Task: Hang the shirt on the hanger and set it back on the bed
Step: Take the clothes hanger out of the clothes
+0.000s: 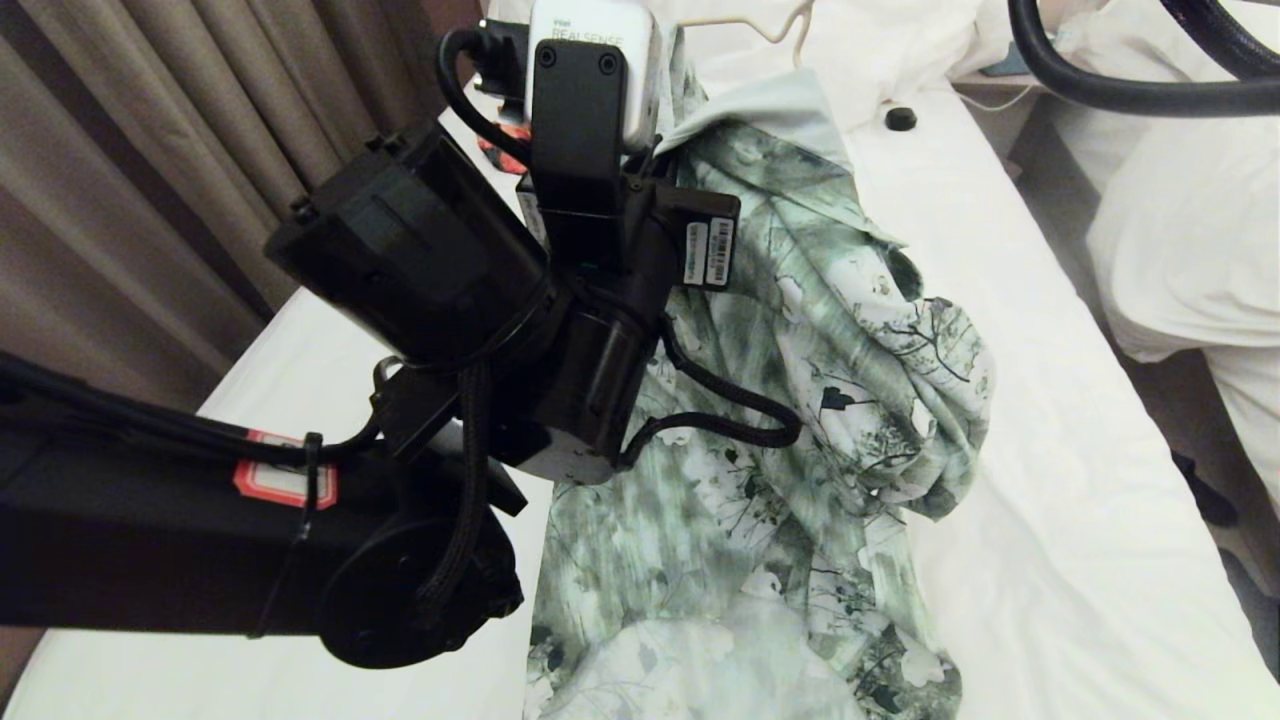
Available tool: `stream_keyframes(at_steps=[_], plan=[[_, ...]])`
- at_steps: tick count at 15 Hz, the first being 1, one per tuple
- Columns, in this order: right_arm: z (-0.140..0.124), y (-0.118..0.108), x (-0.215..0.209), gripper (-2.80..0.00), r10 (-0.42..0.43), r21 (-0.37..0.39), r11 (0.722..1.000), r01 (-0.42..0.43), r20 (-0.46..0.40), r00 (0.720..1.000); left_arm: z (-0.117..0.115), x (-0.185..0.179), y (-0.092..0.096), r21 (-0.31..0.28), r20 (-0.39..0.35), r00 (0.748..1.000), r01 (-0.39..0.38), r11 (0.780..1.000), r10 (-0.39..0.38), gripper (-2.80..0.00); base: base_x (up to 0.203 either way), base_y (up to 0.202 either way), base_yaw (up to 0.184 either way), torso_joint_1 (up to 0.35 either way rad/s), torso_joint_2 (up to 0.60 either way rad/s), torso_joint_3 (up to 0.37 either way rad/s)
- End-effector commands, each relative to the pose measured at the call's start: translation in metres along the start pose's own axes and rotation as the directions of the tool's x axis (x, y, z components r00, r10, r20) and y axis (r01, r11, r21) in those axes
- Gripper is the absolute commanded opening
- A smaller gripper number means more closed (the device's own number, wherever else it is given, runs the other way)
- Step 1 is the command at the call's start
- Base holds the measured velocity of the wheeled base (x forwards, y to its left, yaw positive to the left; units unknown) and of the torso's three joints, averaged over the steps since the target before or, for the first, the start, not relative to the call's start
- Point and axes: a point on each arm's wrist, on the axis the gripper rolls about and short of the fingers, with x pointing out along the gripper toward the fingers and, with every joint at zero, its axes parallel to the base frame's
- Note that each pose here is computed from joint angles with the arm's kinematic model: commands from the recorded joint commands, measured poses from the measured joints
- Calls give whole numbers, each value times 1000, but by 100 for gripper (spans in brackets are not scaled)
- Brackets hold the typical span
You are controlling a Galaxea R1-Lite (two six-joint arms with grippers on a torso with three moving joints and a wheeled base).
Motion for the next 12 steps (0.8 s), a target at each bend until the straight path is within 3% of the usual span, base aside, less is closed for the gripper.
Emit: stream_keyframes(at_steps=[1, 4, 9, 12], plan=[[-2, 2, 1, -280, 4, -1, 1000, -4, -8, 1000, 5, 6, 0, -7, 13, 1000, -14, 1000, 14, -280, 0, 0, 0, 0, 0, 0], [-3, 5, 1, -280, 15, -1, 1000, -15, -18, 1000, 12, 18, 0, -4, 13, 1000, -23, 1000, 23, -280, 0, 0, 0, 0, 0, 0], [-3, 5, 0, -280, 17, -2, 1000, -17, -18, 1000, -5, 37, 15, 39, -4, 997, -73, 997, 73, -280, 0, 0, 0, 0, 0, 0], [-3, 4, 1, -280, 12, -4, 1000, -12, -16, 1000, -9, 27, 12, 37, -24, 998, -50, 998, 51, -280, 0, 0, 0, 0, 0, 0]])
